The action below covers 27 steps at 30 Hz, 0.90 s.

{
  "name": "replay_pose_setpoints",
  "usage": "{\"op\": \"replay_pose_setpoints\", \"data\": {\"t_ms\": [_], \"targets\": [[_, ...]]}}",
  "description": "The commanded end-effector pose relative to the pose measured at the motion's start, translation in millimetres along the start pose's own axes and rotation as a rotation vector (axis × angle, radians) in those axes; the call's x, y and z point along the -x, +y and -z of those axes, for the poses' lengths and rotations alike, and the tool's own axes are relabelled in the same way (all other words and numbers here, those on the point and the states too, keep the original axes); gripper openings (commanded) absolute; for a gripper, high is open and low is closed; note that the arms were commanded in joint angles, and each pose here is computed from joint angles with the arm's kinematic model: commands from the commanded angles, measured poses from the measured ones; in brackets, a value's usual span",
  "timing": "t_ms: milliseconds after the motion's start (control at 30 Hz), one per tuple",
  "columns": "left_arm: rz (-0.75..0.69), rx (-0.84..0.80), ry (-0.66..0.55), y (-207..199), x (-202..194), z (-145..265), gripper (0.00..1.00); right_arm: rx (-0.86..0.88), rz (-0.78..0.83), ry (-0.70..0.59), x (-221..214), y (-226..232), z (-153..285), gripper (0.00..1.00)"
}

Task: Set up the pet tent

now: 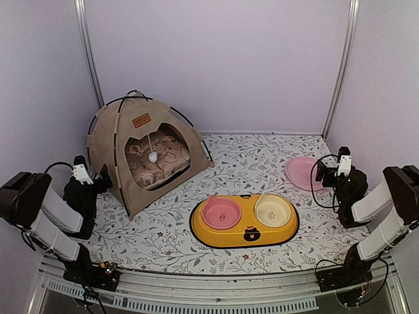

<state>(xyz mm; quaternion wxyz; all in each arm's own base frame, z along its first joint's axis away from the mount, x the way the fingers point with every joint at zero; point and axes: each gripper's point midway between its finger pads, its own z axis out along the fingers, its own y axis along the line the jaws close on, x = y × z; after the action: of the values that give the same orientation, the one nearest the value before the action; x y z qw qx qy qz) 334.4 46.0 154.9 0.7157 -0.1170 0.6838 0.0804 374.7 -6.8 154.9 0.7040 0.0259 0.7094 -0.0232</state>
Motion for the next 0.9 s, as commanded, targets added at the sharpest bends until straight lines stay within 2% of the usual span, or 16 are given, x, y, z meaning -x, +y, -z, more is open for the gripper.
{"op": "replay_pose_setpoints", "data": {"t_ms": [0,233,300,367,867], "targets": [[-0.058,-0.104,-0.099,-20.2,17.5,-6.3,0.99,0.003,0.009,-0.016,4.6,-0.1,-3.6,0.99],[-0.095,-0.090,0.049,-31.5,-2.9,-36.0,0.99,0.003,0.008,-0.014,4.2,-0.4,-3.4,0.99],[-0.116,-0.108,0.020,-35.0,0.6,-35.3,0.99,0.003,0.008,-0.015,4.2,-0.3,-3.3,0.99],[-0.113,-0.110,0.046,-35.4,-3.3,-36.3,0.99,0.003,0.008,-0.013,3.8,-0.3,-3.4,0.99],[-0.112,-0.112,0.029,-35.5,-0.9,-35.6,0.99,0.003,0.008,-0.015,4.3,-0.5,-3.3,0.99]]}}
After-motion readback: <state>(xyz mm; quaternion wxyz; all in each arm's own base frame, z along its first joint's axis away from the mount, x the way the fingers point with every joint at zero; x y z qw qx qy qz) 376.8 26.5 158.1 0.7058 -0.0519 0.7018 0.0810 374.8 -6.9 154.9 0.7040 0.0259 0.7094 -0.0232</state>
